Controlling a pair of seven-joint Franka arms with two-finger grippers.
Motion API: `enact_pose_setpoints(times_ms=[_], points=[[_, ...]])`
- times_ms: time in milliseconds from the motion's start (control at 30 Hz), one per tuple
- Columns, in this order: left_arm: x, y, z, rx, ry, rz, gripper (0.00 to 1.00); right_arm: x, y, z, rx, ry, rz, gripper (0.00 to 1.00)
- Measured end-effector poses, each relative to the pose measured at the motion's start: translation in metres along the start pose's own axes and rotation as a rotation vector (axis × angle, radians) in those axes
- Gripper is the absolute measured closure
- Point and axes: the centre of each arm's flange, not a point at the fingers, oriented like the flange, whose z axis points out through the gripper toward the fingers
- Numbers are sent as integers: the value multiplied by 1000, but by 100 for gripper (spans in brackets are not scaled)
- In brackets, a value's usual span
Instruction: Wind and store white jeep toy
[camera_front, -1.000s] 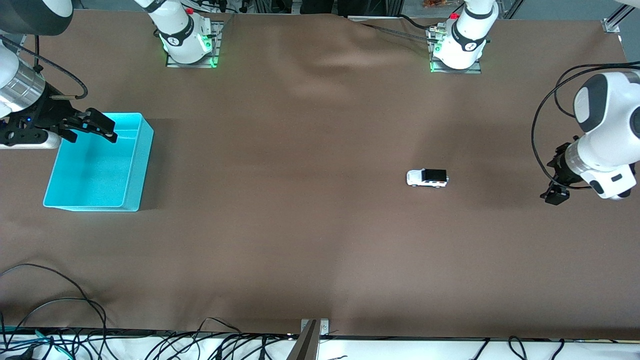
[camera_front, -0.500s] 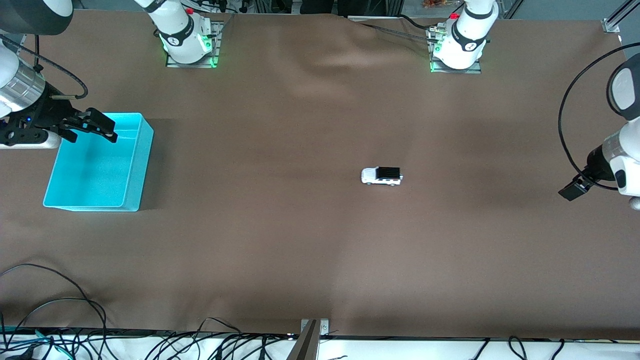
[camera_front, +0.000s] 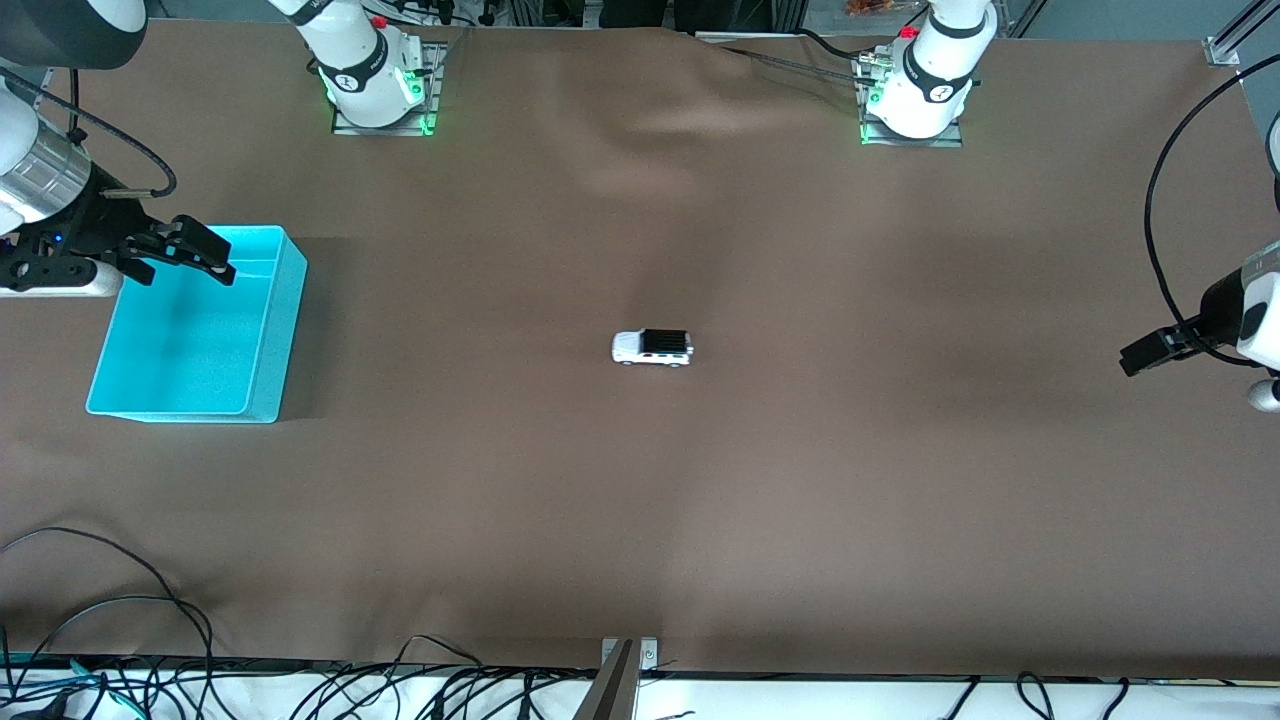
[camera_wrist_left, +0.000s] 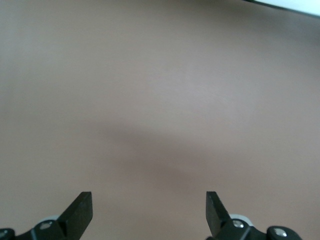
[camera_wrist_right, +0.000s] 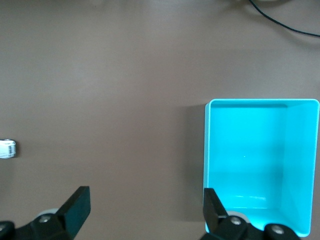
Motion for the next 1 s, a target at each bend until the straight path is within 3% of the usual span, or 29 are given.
enact_pose_setpoints(times_ms=[233,400,1000], points=[[-2,6,-3,-72,-14,161,0,0,0,0,0,0,-1,0],[-5,5,-11,-81,-8,240,0,0,0,0,0,0,-1,0],[-34,16,-31,-82,-39,287,0,-1,0,-2,0,-7,-3,0]])
